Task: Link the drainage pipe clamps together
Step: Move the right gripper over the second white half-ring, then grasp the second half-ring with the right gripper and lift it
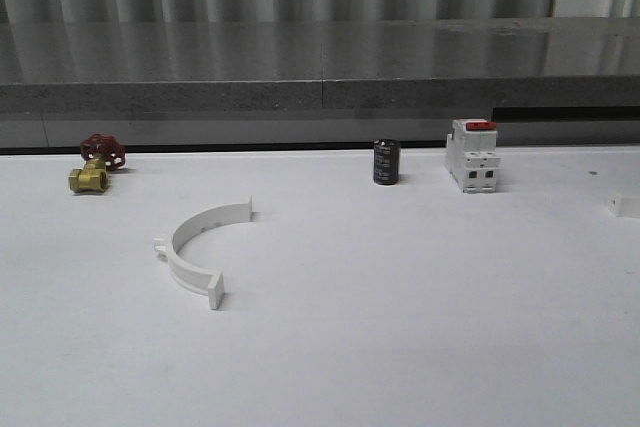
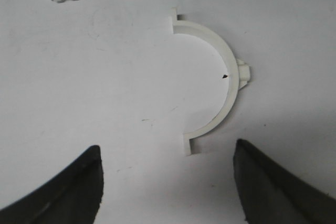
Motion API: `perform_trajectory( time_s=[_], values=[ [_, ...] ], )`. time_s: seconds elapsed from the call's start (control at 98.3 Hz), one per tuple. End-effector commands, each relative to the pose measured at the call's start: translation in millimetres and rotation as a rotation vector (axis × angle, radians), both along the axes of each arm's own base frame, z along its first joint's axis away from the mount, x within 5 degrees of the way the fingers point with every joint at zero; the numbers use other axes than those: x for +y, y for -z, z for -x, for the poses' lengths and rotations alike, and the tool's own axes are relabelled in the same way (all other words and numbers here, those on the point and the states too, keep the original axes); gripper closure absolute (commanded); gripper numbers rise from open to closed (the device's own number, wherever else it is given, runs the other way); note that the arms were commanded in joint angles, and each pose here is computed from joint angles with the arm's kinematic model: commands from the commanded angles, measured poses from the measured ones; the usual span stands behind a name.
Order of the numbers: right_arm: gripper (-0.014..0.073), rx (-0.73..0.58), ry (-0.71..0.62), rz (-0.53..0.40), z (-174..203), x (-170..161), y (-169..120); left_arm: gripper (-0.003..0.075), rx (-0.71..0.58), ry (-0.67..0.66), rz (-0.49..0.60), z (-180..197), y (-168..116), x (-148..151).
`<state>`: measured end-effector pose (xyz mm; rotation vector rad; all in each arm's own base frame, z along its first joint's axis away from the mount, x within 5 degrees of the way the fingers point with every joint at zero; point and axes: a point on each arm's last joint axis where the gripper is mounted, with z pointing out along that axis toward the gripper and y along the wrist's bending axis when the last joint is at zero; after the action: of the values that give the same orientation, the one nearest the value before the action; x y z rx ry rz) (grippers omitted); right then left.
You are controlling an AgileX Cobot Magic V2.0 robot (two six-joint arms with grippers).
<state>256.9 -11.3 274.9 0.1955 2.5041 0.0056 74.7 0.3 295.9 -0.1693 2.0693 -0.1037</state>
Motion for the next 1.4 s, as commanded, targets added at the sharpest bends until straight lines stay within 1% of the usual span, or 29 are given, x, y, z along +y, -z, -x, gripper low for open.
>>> perform_trajectory(
  time_s=[0.0, 0.102, 0.305, 0.56, 0.804, 1.15, 1.394],
  values=[
    [0.0076, -0.051, -0.005, 0.034, -17.2, -11.3, -11.8, 0.0741, -0.089, 0.008, 0.004, -3.0, -13.2, -0.8],
    [0.0076, -0.014, 0.004, 0.044, -31.9, -26.9, -2.1, 0.0741, -0.089, 0.008, 0.004, -3.0, -13.2, -0.8],
    [0.0076, 0.051, -0.020, 0.013, -59.8, -52.4, 24.0, 0.0741, -0.089, 0.008, 0.004, -3.0, -13.2, -0.8],
    [0.0076, 0.112, -0.039, 0.038, -84.6, -76.7, 53.4, 0.0741, -0.089, 0.008, 0.004, -3.0, -13.2, -0.8],
    [0.0076, 0.146, -0.069, 0.050, -100.5, -81.4, 74.8, 0.0741, -0.089, 0.008, 0.004, -3.0, -13.2, -0.8],
    [0.0078, 0.174, -0.072, 0.042, -107.1, -83.3, 89.3, 0.0741, -0.089, 0.008, 0.004, -3.0, -13.2, -0.8],
    [0.0181, 0.198, -0.073, 0.032, -107.4, -83.2, 96.3, 0.0741, -0.089, 0.008, 0.004, -3.0, -13.2, -0.8]
  ],
)
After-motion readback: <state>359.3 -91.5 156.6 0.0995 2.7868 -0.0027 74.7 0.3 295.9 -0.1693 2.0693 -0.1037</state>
